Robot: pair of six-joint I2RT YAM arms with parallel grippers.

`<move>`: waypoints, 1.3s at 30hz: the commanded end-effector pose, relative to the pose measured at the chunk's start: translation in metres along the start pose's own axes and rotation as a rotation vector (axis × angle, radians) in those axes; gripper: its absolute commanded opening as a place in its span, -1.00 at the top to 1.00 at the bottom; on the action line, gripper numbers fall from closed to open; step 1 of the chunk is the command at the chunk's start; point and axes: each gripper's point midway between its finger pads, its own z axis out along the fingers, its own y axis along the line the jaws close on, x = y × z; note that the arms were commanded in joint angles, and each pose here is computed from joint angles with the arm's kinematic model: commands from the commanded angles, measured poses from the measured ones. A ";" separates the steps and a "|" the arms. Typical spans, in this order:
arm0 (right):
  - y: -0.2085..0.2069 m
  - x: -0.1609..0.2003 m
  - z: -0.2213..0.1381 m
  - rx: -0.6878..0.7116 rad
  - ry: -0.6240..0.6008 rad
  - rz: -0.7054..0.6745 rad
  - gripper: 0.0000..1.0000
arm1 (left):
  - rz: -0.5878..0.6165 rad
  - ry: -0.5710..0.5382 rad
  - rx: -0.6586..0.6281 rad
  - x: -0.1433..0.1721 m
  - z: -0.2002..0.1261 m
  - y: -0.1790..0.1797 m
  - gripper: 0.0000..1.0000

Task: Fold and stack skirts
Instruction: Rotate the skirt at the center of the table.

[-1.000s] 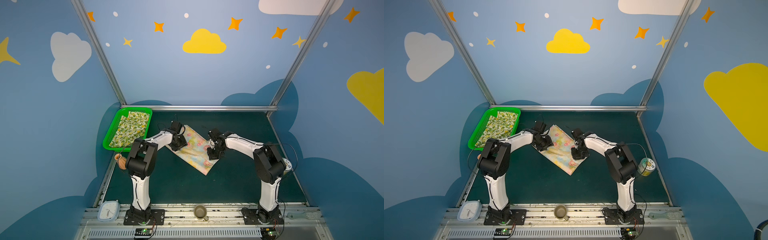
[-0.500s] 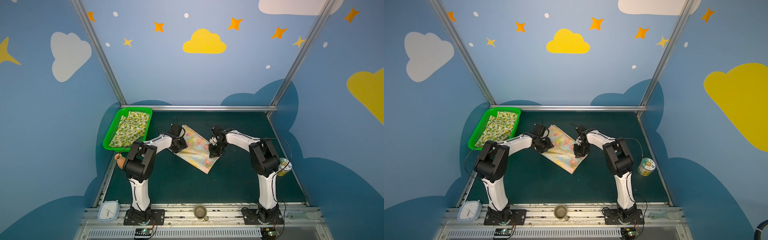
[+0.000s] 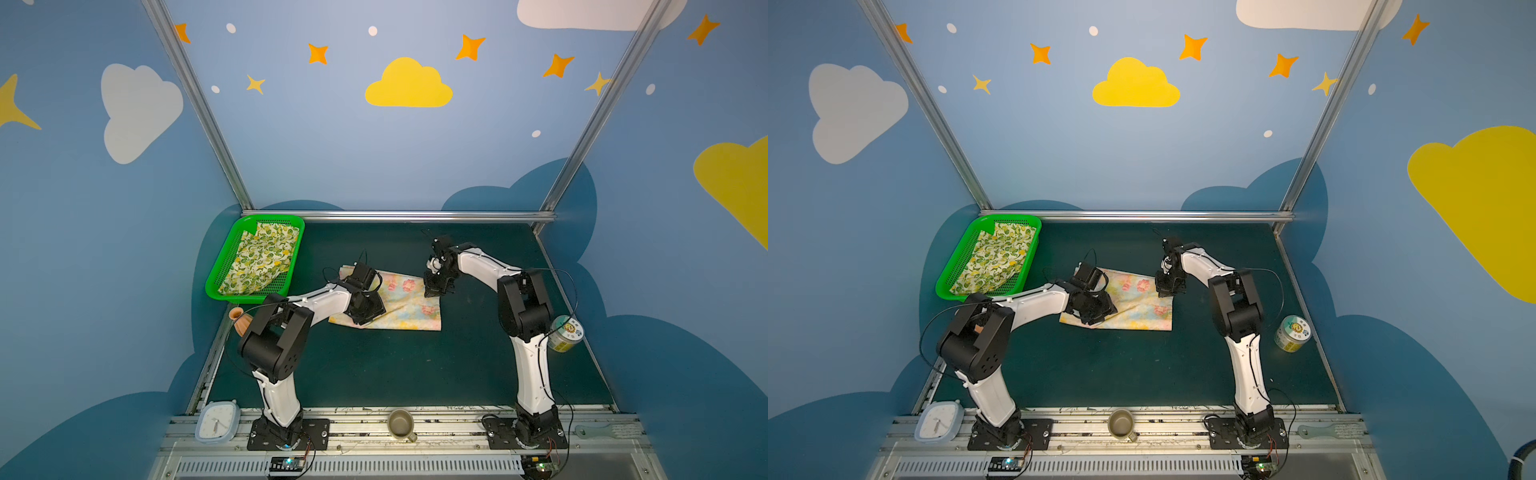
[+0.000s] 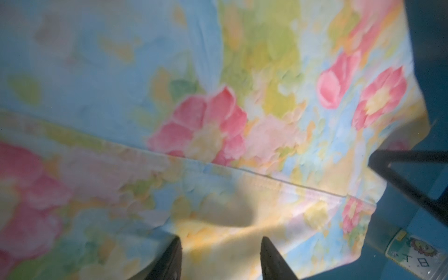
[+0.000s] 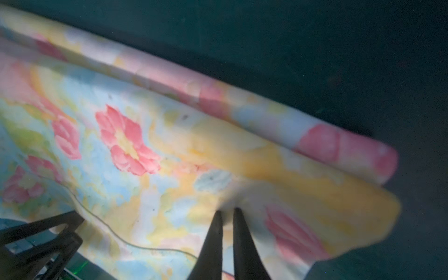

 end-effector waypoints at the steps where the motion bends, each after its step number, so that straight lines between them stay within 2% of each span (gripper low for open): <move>1: -0.013 0.007 -0.010 0.073 0.007 -0.015 0.74 | -0.018 0.004 -0.059 0.000 -0.019 0.012 -0.06; 8: 0.013 0.033 -0.052 0.054 -0.030 -0.079 0.70 | -0.046 -0.071 -0.046 -0.034 -0.058 0.027 -0.08; 14: 0.028 0.062 -0.048 0.061 0.002 -0.123 0.70 | -0.075 -0.074 -0.067 -0.042 -0.059 0.049 -0.07; 20: 0.031 0.084 -0.030 0.041 0.051 -0.113 0.71 | -0.100 -0.046 -0.088 -0.030 -0.048 0.065 -0.07; 29: 0.010 0.101 0.000 0.060 0.128 -0.077 0.74 | -0.177 0.010 -0.110 0.004 -0.029 0.095 -0.06; 39: -0.008 0.102 0.003 0.058 0.155 -0.046 0.76 | -0.188 0.022 -0.116 0.033 -0.031 0.101 -0.06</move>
